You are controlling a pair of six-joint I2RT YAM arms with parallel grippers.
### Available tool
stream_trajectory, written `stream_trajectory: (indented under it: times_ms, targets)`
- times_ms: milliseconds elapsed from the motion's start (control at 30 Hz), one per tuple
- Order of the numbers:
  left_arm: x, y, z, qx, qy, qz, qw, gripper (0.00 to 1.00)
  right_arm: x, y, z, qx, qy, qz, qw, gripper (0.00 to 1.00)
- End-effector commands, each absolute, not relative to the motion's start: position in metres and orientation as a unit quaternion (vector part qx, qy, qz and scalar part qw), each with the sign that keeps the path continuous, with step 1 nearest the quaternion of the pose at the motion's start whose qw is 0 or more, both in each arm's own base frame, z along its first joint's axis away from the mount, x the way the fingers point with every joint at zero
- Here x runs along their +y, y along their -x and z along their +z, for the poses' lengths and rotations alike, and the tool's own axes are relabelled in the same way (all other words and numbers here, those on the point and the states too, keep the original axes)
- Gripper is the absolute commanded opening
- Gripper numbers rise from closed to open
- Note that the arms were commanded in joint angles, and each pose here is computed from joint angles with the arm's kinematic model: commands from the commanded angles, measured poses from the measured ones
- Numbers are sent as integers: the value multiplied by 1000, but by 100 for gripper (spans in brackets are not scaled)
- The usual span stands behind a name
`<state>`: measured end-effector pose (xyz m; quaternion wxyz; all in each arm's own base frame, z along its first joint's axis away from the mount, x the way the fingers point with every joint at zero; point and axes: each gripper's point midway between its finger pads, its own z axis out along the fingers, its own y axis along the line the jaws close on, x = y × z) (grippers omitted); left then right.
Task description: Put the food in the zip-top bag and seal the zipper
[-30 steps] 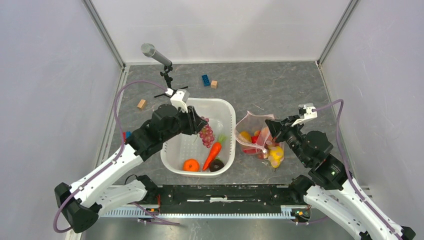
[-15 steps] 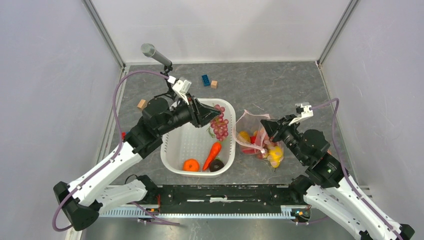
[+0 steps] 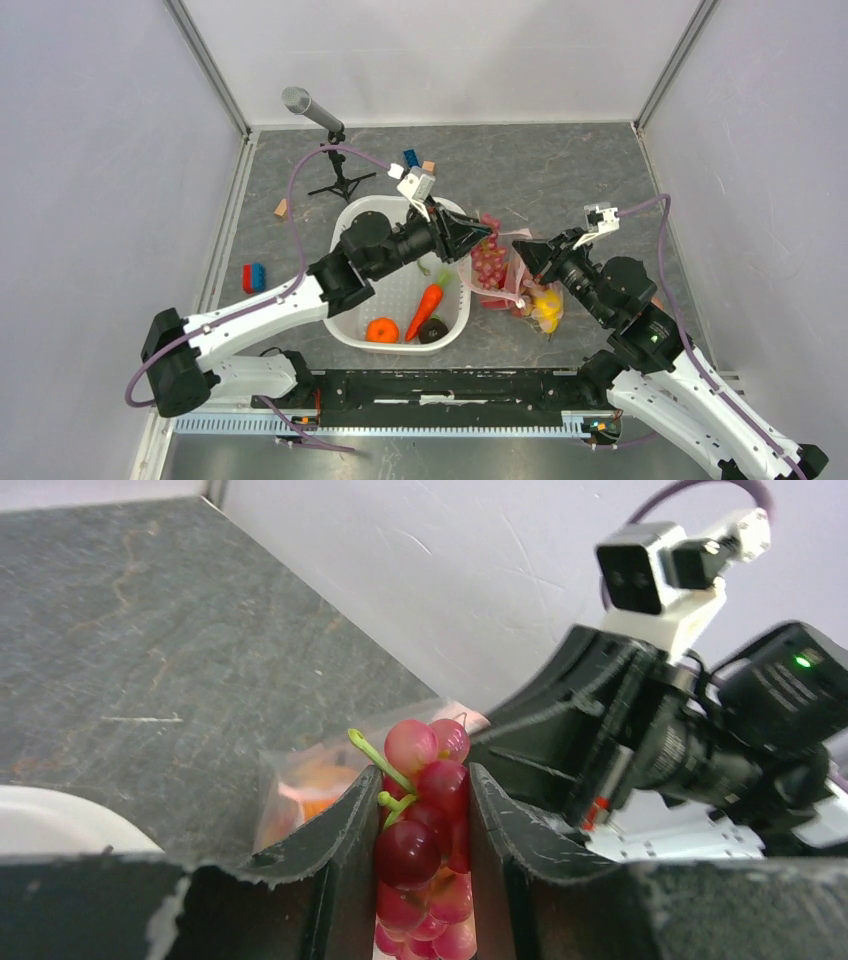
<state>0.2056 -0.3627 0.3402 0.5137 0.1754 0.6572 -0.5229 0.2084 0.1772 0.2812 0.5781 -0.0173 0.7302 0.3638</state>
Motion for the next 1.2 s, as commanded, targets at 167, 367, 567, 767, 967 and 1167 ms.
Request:
stream_trajectory:
  times_ms: [167,367,567,767,967,1167]
  targets:
    - [-377,-233,343,623,-163,-482,594,39,180,-202,315,685,8,413,600,1]
    - [-383,-227,305,640,-198,-442,596,43,182,-193,335,658,4,451,603,2]
    - [-406,-217,303,630,-267,-393,614,54,185,-191,345,642,-4,474,603,2]
    - [-418,-199,307,613,-305,-402,608,58,168,-198,349,638,-49,455,619,1]
    - [-413,-183,286,625,-332,-406,578,42,137,-213,339,654,-108,382,644,1]
    - [-415,-166,270,625,-386,-407,542,34,138,-211,338,649,-107,391,643,1]
